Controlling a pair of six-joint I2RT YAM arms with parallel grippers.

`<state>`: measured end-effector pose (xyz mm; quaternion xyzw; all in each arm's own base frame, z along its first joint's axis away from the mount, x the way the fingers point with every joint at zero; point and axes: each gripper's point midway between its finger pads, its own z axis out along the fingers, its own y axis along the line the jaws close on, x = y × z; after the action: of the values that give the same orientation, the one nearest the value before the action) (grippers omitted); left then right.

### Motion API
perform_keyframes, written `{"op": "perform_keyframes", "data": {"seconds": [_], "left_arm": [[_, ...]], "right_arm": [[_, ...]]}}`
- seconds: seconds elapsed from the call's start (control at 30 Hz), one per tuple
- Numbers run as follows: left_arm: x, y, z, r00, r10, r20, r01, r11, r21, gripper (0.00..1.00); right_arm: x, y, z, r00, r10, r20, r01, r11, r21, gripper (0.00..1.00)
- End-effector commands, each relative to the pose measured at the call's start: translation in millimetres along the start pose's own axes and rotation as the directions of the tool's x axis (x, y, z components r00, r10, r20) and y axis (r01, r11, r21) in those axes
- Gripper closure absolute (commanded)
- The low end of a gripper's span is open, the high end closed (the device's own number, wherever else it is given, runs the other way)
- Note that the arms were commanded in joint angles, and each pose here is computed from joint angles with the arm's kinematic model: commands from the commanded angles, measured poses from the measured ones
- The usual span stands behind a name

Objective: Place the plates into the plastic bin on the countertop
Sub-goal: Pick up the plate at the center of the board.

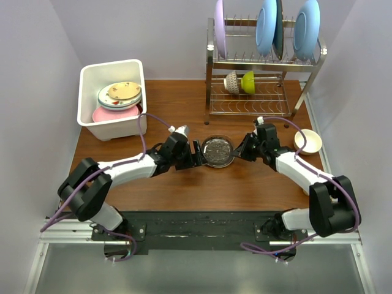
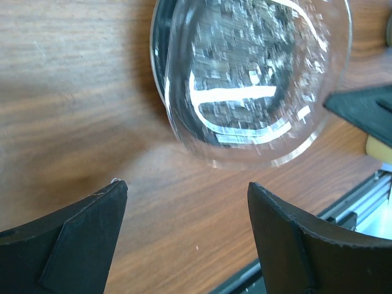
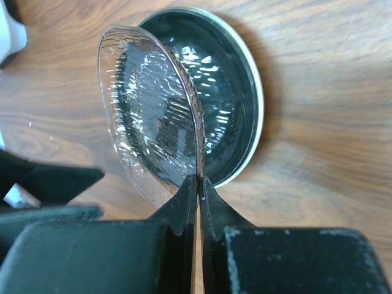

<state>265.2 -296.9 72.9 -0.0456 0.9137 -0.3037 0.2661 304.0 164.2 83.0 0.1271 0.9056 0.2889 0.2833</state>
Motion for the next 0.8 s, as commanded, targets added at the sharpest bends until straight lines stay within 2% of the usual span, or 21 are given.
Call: {"op": "perform_keyframes", "data": {"seconds": [0.0, 0.47, 0.77], "left_arm": [[-8.8, 1.9, 15.1, 0.999, -0.029, 0.042, 0.028, 1.000, 0.015, 0.16], [-6.9, -1.0, 26.9, 0.996, -0.075, 0.049, 0.070, 0.994, 0.087, 0.23], [-2.3, -9.1, 33.0, 0.996, -0.087, 0.024, 0.082, 0.985, 0.155, 0.39]], "right_arm": [[11.2, 2.9, -10.1, 0.999, -0.004, -0.038, 0.002, 0.999, -0.036, 1.00], [22.4, 5.6, -20.9, 0.998, 0.000, -0.066, -0.004, 0.997, -0.071, 1.00], [26.1, 10.2, -26.0, 0.997, 0.008, -0.077, -0.016, 0.995, -0.103, 1.00]]}}
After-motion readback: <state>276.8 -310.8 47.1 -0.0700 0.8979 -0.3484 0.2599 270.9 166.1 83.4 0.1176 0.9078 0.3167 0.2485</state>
